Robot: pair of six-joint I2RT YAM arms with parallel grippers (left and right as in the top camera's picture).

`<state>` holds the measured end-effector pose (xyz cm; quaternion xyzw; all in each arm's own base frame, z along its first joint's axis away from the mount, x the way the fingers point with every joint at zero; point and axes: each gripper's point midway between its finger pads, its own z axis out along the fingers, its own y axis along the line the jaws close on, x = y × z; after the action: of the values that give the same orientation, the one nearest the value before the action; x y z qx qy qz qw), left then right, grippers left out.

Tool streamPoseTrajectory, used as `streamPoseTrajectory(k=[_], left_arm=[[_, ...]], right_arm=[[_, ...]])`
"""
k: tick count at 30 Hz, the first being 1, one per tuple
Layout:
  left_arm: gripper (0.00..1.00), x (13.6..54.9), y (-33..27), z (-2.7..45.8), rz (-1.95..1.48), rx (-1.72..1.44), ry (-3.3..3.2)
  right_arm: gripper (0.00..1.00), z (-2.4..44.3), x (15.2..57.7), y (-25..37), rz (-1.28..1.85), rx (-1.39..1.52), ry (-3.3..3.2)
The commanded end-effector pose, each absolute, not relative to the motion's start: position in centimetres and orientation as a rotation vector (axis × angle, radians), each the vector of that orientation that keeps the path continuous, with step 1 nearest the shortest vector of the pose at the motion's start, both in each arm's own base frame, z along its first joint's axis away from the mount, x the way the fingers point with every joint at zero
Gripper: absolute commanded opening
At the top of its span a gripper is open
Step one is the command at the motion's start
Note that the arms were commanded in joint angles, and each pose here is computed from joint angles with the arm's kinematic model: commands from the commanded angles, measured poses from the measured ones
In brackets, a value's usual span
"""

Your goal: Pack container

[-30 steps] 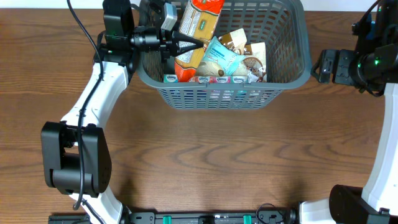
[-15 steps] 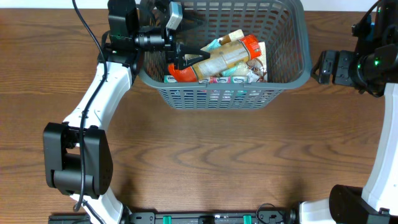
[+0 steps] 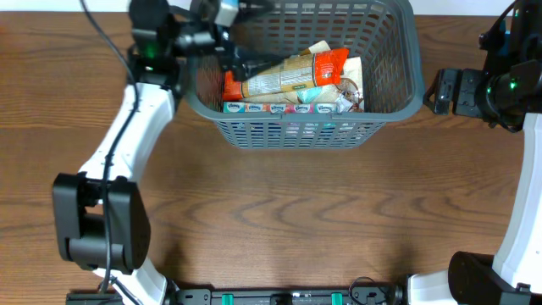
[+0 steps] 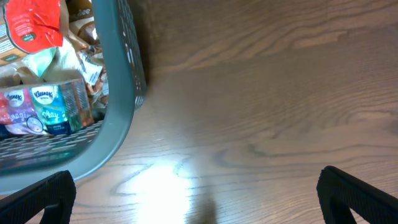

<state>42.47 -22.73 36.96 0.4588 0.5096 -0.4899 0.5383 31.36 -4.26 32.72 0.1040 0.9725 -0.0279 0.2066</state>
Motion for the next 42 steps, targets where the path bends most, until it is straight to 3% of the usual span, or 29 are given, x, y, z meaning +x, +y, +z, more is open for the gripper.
streamPoseTrajectory(k=[1,8,13,16,21,27,31,42], left_arm=[[0.99,42.1,-19.1,44.0,-1.042,1.037,1.146],[0.99,44.9,-9.5,50.1,-0.805,0.766,1.222],[0.99,47.7,1.3,51.1,-0.551,0.235,1.404],[0.99,47.7,8.7,47.9,-0.277,-0.11,1.573],[0.99,43.5,15.8,39.9,0.156,-0.46,1.89],[0.99,38.4,16.3,31.1,0.287,-0.587,2.281],[0.99,36.1,16.2,27.3,0.332,-0.611,2.453],[0.99,30.6,15.3,18.0,0.309,-0.688,2.751]], right_arm=[[0.99,33.0,31.4,-4.0,-0.067,0.293,2.697],[0.99,33.1,31.4,-4.0,-0.067,0.293,2.697],[0.99,33.1,31.4,-4.0,-0.067,0.293,2.697],[0.99,33.1,31.4,-4.0,-0.067,0.293,2.697],[0.99,33.1,31.5,-4.0,-0.067,0.293,2.689],[0.99,33.4,31.4,-6.0,-0.226,0.327,2.672],[0.99,34.1,31.3,-8.2,-0.406,0.366,2.63],[0.99,34.1,30.7,-8.4,-0.458,0.451,2.596]])
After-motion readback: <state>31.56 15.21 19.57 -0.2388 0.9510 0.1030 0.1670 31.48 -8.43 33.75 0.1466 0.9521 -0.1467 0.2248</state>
